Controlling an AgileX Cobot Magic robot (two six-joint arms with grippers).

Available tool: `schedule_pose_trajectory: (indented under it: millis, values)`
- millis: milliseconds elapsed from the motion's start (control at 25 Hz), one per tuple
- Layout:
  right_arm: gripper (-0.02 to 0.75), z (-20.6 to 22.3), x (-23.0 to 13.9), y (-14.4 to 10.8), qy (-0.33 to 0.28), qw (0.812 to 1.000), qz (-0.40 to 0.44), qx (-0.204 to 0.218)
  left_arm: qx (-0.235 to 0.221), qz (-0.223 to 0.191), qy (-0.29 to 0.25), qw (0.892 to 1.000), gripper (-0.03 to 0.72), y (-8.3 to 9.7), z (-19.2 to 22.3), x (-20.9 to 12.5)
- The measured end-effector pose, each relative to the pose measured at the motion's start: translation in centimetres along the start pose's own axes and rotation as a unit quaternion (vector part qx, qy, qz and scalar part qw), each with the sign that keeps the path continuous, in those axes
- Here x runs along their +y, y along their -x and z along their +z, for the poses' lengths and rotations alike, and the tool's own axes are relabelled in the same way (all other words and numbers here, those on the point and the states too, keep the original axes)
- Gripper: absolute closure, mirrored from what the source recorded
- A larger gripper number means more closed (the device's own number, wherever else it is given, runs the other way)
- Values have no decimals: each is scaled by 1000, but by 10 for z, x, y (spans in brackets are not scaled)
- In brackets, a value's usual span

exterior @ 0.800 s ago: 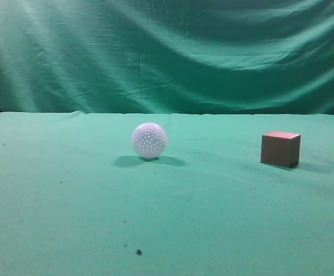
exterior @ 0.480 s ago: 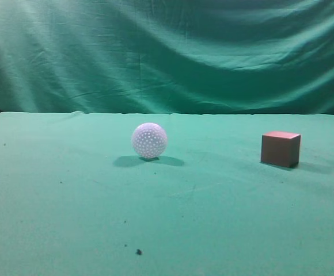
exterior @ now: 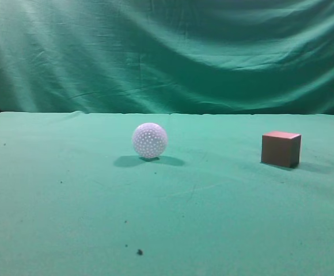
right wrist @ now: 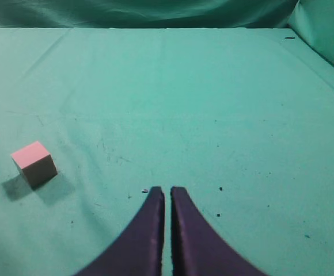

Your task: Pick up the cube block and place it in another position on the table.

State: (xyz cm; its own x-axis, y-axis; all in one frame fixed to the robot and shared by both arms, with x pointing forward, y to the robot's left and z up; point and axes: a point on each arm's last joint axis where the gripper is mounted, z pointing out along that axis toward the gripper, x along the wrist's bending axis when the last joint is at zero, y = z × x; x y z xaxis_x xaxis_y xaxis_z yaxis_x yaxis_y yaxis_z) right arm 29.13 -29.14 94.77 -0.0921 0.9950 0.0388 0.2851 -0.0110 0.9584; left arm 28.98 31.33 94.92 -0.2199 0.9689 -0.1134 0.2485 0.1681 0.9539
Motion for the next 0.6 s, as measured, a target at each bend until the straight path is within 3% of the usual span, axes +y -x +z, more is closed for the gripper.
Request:
schedule_pose_trajectory:
  millis: [120, 280, 520, 600]
  values:
    - [738, -1, 15, 1, 85, 996, 24, -2, 0, 0, 0, 1000, 453, 0, 0, 0]
    - [738, -9, 39, 5, 226, 972, 56, -14, 0, 0, 0, 1000, 453, 0, 0, 0]
    - [738, -24, 72, 0, 235, 968, 79, 21, 0, 0, 0, 1000, 453, 0, 0, 0]
    - [738, -20, 85, -3, 185, 979, 75, 29, 0, 0, 0, 1000, 453, 0, 0, 0]
